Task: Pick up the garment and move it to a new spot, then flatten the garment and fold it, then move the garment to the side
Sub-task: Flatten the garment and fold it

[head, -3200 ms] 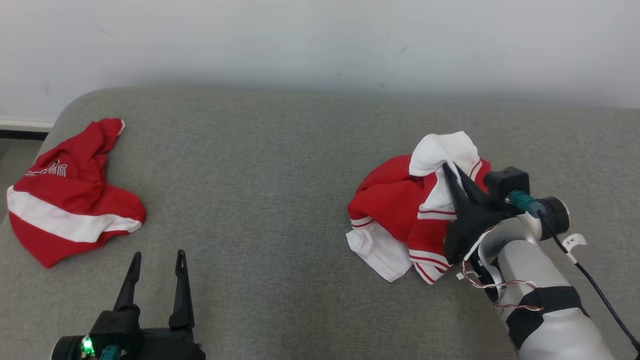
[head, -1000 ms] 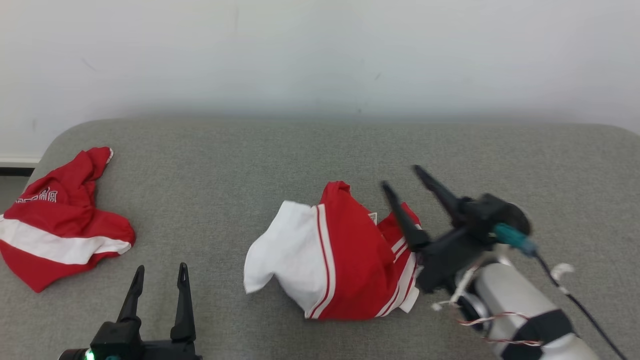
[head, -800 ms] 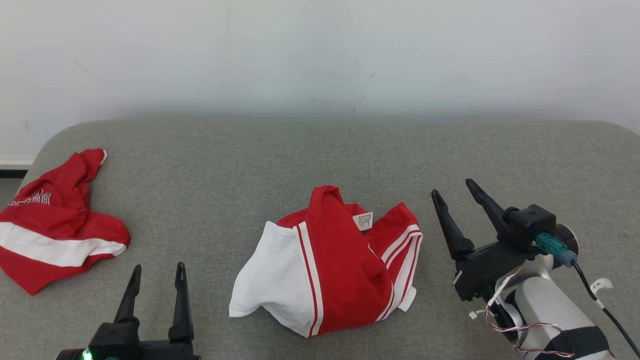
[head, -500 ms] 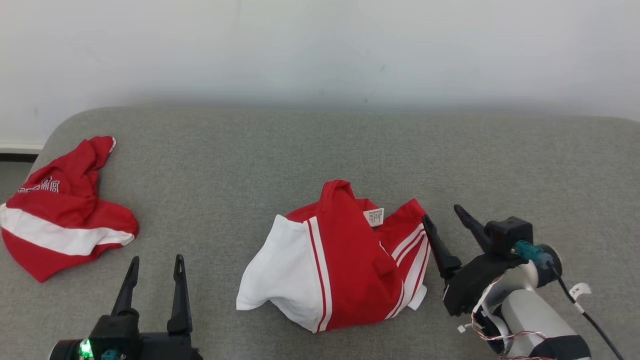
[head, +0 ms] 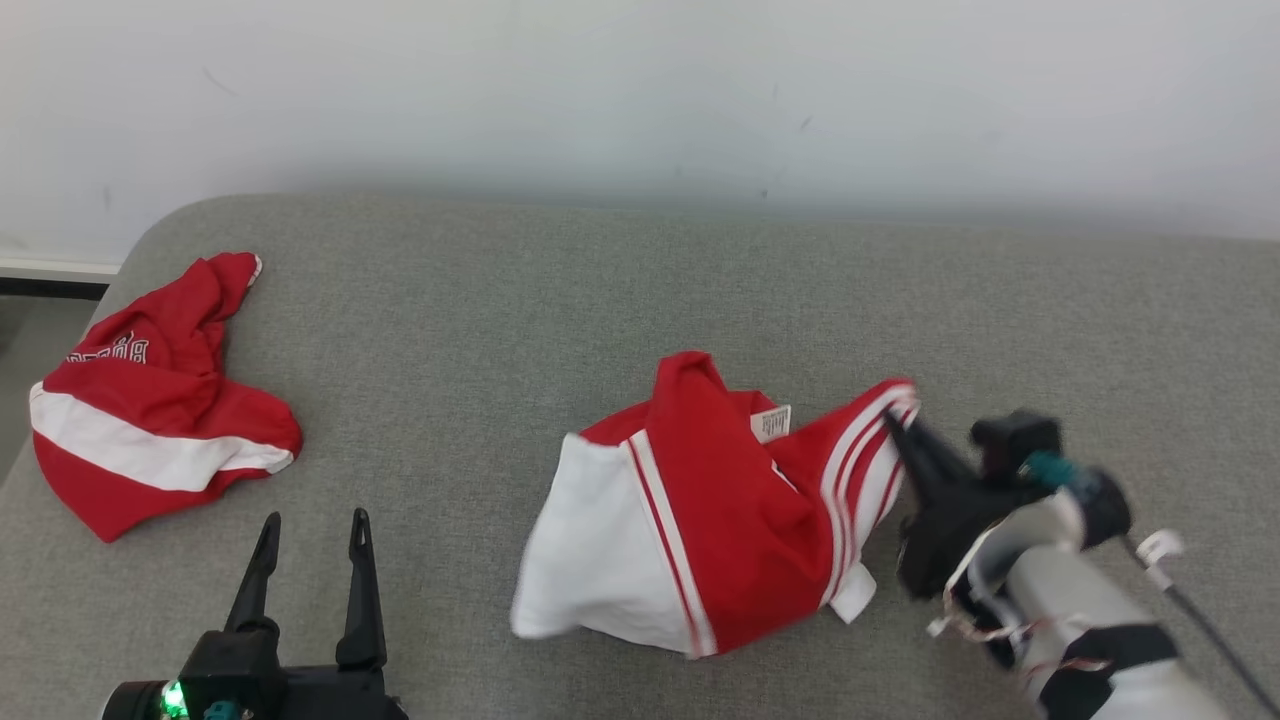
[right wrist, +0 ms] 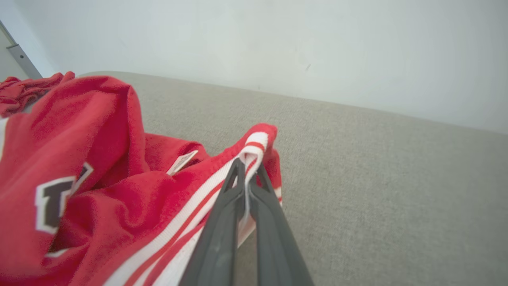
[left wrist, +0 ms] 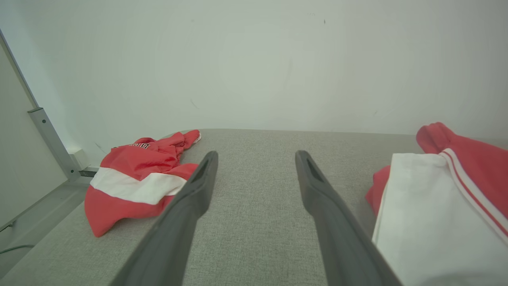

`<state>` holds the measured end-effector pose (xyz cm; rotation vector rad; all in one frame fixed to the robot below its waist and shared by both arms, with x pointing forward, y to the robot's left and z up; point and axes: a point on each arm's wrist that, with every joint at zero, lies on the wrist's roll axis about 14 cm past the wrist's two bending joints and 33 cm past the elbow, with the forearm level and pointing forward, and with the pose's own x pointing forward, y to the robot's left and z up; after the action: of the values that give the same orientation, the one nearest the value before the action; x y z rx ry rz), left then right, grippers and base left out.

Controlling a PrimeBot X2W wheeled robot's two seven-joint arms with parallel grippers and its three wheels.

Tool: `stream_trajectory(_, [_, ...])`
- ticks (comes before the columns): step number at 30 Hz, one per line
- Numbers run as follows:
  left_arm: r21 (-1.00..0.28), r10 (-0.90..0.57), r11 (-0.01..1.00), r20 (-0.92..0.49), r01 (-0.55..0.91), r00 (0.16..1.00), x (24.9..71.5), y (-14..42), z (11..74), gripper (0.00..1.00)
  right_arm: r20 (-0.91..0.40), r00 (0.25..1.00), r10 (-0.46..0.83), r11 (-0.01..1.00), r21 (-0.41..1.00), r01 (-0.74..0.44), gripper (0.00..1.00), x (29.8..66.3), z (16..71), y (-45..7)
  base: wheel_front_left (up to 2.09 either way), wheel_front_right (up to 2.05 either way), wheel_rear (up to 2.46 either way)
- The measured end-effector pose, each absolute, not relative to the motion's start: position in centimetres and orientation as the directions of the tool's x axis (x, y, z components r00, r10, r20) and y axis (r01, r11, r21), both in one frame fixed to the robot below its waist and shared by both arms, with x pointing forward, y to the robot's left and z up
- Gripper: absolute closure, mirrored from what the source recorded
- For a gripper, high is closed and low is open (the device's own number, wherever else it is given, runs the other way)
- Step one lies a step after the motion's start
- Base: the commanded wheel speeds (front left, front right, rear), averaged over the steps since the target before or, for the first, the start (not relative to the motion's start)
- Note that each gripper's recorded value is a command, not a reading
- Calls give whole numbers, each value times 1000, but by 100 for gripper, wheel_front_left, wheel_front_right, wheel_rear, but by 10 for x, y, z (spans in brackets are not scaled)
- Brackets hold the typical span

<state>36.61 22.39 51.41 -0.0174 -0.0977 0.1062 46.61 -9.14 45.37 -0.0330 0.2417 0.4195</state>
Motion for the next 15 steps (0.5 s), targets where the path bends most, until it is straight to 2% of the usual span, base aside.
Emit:
stream_trajectory(7, [-35,105,994,104,-101,989,363,221,516,0,-51,943,328,935,-129,-332,100,510,532,-142,0,0,0])
stream_trajectory(10, [-44,107,994,104,-103,989,360,221,516,0,-34,961,274,944,-183,-275,100,525,553,-173,0,0,0])
stream_trajectory(14, [-47,119,992,100,-115,988,356,224,515,0,-55,969,239,948,-203,-245,100,537,560,-186,0,0,0])
stream_trajectory(15, [-48,124,992,97,-120,988,356,225,514,0,-98,970,223,951,-195,-238,63,537,550,-190,0,0,0])
